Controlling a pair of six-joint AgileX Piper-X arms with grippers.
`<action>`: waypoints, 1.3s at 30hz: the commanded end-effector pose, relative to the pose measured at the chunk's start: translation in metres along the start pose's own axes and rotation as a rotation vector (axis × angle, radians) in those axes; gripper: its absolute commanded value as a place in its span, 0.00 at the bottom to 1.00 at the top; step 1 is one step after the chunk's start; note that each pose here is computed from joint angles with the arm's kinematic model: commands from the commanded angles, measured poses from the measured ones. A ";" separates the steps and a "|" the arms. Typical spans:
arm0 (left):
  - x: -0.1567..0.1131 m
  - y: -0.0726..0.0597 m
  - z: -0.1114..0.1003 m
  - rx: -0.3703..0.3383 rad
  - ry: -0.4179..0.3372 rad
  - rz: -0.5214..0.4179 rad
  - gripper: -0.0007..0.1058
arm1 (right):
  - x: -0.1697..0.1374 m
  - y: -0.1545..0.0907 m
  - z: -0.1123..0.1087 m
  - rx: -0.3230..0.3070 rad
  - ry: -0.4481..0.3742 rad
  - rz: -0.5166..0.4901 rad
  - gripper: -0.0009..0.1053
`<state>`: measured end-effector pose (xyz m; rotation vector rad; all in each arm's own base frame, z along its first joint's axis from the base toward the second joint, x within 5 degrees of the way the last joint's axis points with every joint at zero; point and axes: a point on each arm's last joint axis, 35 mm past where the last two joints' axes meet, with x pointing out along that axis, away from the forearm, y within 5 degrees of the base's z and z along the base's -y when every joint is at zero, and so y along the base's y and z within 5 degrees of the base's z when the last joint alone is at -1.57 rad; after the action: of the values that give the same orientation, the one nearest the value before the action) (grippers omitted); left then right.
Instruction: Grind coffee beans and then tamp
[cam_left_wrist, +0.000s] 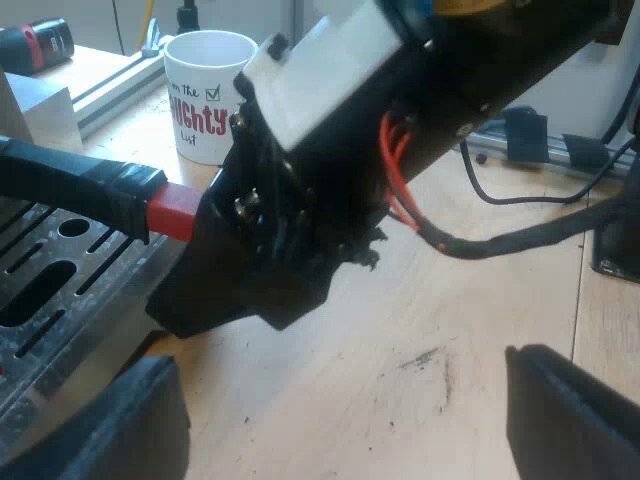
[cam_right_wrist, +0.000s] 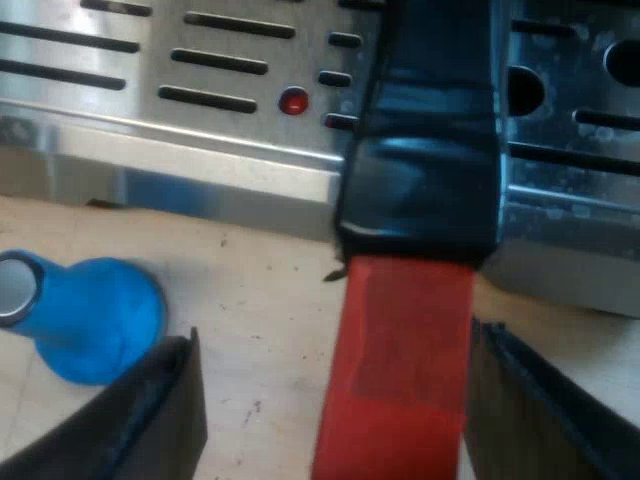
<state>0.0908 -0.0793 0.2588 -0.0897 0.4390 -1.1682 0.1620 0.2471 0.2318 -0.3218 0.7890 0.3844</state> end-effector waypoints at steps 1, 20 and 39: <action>-0.001 -0.002 0.002 -0.005 -0.001 0.001 0.65 | 0.007 -0.008 0.005 0.019 0.012 -0.007 0.55; -0.001 -0.002 0.002 -0.008 0.002 0.001 0.65 | 0.013 -0.017 0.004 0.044 0.048 0.022 0.24; -0.003 -0.004 0.006 0.002 -0.013 0.000 0.65 | -0.017 0.003 -0.005 -0.027 0.008 0.011 0.01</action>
<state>0.0903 -0.0790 0.2596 -0.0899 0.4428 -1.1677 0.1589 0.2434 0.2333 -0.3187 0.7903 0.3442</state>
